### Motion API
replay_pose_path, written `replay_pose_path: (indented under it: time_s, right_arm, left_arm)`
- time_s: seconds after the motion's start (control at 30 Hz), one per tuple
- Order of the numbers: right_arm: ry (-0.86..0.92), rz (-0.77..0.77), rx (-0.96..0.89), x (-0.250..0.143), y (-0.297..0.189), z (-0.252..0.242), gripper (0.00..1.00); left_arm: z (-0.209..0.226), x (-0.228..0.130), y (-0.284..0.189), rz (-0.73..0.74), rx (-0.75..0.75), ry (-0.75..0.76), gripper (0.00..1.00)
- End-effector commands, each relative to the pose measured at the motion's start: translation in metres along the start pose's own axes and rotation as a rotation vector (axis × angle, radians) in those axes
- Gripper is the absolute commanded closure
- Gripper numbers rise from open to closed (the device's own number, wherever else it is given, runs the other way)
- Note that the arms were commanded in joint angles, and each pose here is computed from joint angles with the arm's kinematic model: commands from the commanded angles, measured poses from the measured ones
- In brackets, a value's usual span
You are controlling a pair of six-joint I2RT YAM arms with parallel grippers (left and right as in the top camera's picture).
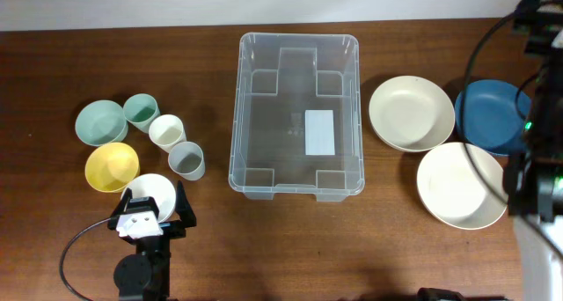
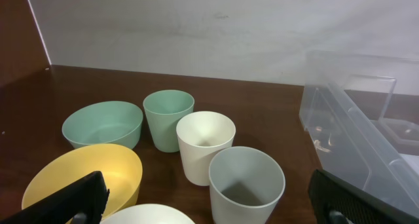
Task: Pack container
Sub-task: 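Lower the right gripper onto the dark blue bowl rim and grasp it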
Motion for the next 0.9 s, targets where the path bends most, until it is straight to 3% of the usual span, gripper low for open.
replay_pose_path:
  time_s: [0.0, 0.33, 0.5, 0.63, 0.87]
  right_arm:
    - [0.068, 0.122, -0.097, -0.034, 0.020, -0.018, 0.01]
    - [0.106, 0.552, -0.101, -0.171, 0.047, -0.033, 0.01]
    - [0.193, 0.668, 0.045, -0.228, 0.053, -0.021, 0.01]
    - [0.252, 0.702, 0.180, -0.250, 0.053, -0.009, 0.01]
    - [0.281, 0.777, 0.198, -0.263, 0.047, -0.003, 0.01]
  left_arm:
    - [0.000, -0.002, 0.000, 0.000, -0.005, 0.019, 0.00]
    - [0.000, -0.002, 0.000, 0.000, -0.005, 0.019, 0.00]
    - [0.000, -0.002, 0.000, 0.000, -0.006, 0.019, 0.00]
    - [0.000, -0.002, 0.000, 0.000, -0.005, 0.019, 0.00]
    - [0.000, -0.002, 0.000, 0.000, -0.005, 0.020, 0.00]
Point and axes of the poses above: each gripper's point midway between its finger pads, its own y axis out along the fingers, its own z axis along the line the jaws close on, x = y × z, the point moved 8 cm from there along -y, back along the fingers, and after that the axes turned 10 degrees about -y, right-handed, at the moved point
